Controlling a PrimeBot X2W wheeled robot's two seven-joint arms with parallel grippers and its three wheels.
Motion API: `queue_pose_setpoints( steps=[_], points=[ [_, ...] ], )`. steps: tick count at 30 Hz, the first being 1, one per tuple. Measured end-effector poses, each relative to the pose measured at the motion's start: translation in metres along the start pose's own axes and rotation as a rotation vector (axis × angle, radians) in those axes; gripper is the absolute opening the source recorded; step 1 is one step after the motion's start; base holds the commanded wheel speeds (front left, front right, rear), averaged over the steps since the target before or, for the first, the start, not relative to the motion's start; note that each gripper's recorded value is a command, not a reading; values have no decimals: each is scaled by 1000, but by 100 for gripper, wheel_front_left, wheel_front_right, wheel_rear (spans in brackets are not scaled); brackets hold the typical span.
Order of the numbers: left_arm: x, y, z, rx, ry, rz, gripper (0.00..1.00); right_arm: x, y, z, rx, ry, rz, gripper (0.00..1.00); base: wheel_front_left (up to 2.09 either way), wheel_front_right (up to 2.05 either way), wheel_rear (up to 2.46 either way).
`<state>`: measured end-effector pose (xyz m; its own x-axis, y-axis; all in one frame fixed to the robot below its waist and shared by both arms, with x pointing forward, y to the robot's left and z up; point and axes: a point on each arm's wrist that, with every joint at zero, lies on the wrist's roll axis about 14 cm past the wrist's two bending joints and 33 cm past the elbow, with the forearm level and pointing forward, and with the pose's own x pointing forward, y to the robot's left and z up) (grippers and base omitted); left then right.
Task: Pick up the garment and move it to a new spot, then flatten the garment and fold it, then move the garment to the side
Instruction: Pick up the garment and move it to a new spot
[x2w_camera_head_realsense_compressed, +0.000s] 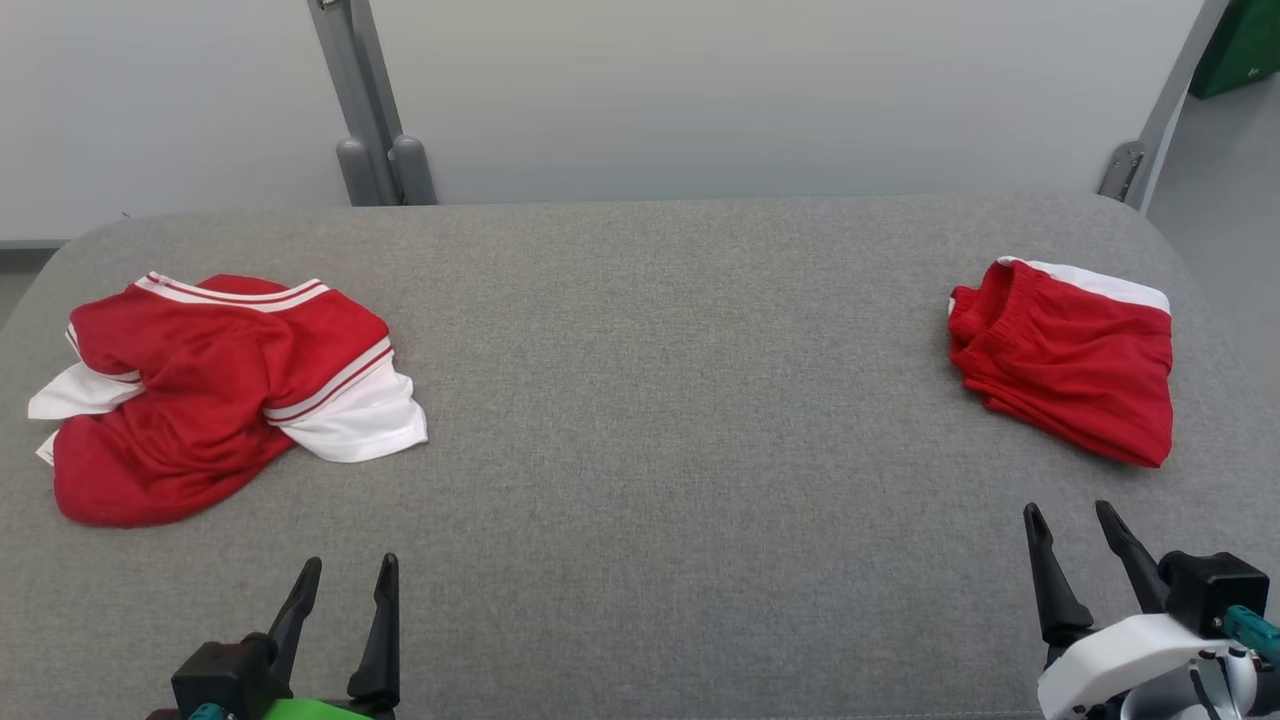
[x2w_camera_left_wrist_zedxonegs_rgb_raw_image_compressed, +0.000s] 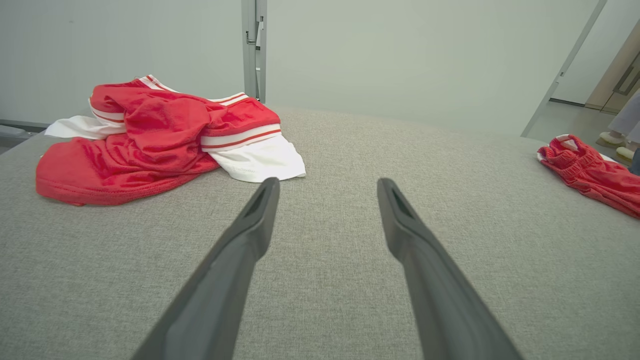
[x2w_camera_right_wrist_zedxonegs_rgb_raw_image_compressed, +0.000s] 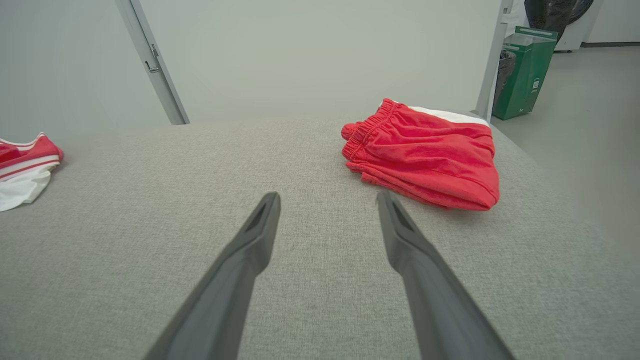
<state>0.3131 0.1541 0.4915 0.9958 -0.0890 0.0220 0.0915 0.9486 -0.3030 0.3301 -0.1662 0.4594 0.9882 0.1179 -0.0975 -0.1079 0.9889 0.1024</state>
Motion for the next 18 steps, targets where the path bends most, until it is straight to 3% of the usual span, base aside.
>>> queue_pose_setpoints(
  steps=[8,18],
  points=[
    [-4,2,3,8,-15,14,100,0,3,7,-26,-22,12,100,0,0,0],
    [-25,33,20,19,-79,132,100,14,53,9,-46,-29,173,100,0,0,0]
  ],
)
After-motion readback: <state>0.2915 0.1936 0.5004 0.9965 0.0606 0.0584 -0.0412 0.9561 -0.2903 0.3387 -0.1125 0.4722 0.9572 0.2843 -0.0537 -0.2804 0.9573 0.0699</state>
